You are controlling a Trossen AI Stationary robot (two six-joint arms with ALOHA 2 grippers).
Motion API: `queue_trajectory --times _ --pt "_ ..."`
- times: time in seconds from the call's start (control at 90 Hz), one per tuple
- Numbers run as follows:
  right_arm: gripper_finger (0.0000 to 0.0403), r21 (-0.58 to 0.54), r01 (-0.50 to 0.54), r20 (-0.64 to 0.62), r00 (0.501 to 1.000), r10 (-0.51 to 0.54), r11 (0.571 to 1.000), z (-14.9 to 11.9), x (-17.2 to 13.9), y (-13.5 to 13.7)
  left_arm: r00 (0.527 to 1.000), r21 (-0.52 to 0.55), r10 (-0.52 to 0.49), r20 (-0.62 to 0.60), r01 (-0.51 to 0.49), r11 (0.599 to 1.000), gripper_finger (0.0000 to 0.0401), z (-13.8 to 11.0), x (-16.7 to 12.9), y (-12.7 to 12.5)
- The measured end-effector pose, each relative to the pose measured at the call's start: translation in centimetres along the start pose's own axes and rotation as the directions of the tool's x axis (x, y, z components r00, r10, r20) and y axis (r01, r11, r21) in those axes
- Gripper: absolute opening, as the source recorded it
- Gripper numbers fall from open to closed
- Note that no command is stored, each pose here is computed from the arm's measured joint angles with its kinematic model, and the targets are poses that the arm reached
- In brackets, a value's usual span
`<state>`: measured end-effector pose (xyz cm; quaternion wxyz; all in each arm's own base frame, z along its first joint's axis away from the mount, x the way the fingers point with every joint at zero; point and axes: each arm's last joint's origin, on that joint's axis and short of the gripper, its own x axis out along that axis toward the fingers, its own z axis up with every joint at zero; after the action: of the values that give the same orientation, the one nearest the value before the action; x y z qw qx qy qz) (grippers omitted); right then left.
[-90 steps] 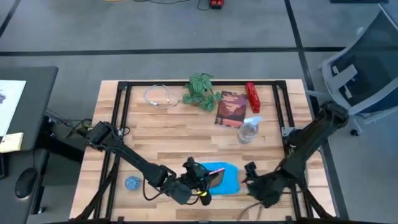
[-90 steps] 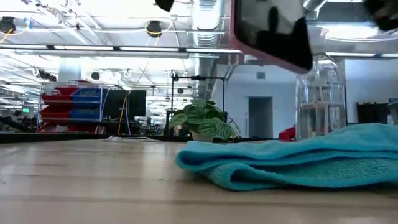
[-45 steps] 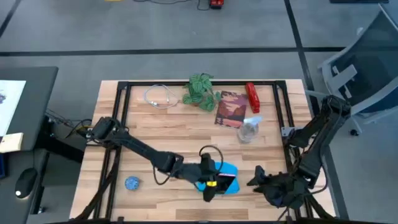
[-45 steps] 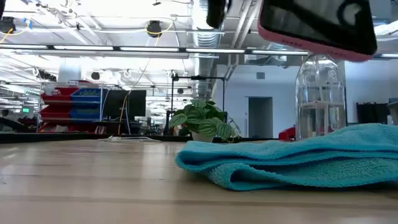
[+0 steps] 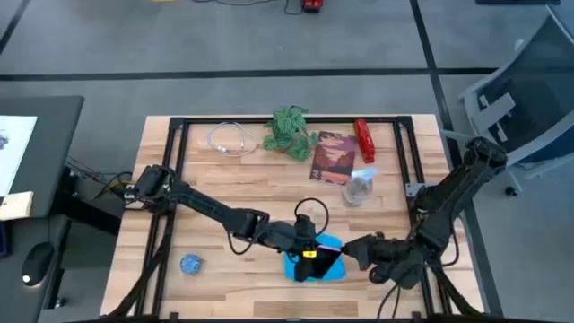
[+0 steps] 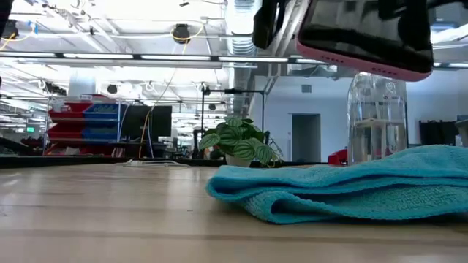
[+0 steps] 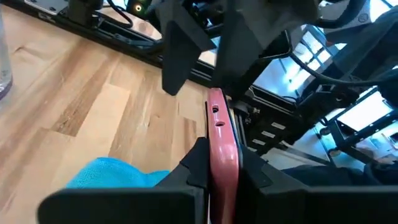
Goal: Apply microfiber cloth
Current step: Spray the back of the pink cellphone with the transparent spray bottle
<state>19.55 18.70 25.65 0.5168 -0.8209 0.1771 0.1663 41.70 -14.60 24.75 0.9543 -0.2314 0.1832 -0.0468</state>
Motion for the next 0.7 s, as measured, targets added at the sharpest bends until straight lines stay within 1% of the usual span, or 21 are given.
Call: queue_trajectory --times 0.111,0.244,0.356,0.467,0.578,0.644,0.7 --pt "0.0212 -0.043 0.025 0.003 1.0 -0.025 0.999 -0.1 0.9 -0.5 1.0 -0.001 0.002 0.004 -0.002 1.0 0.0013 0.0 0.0 0.0" --pt "0.0201 -0.119 0.023 0.029 0.999 -0.02 0.993 0.4 2.3 -0.5 1.0 -0.001 0.002 0.003 -0.002 1.0 0.0013 0.0 0.0 0.0" --pt "0.0182 -0.122 0.005 0.01 1.0 -0.004 0.992 0.9 3.2 -0.1 1.0 0.002 0.016 -0.015 -0.016 1.0 0.0013 -0.2 0.0 0.2" --pt "0.0143 -0.1 -0.015 -0.021 1.0 0.013 0.995 1.4 3.7 0.2 0.999 0.003 0.024 -0.023 -0.024 1.0 0.0013 -0.3 0.0 0.3" --pt "0.0085 -0.058 -0.025 -0.032 0.999 0.024 0.998 1.4 3.7 0.4 0.999 0.002 0.027 -0.03 -0.027 1.0 0.0013 -0.3 0.0 0.3" --pt "0.0052 -0.057 -0.029 -0.04 0.999 0.026 0.998 1.4 3.7 0.4 0.999 0.008 0.026 -0.037 -0.025 1.0 0.0014 -0.4 0.0 0.3" --pt "0.0045 -0.06 -0.032 -0.04 0.999 0.029 0.998 1.4 3.7 0.5 0.999 0.014 0.028 -0.041 -0.027 1.0 0.0017 -0.4 0.0 0.4"
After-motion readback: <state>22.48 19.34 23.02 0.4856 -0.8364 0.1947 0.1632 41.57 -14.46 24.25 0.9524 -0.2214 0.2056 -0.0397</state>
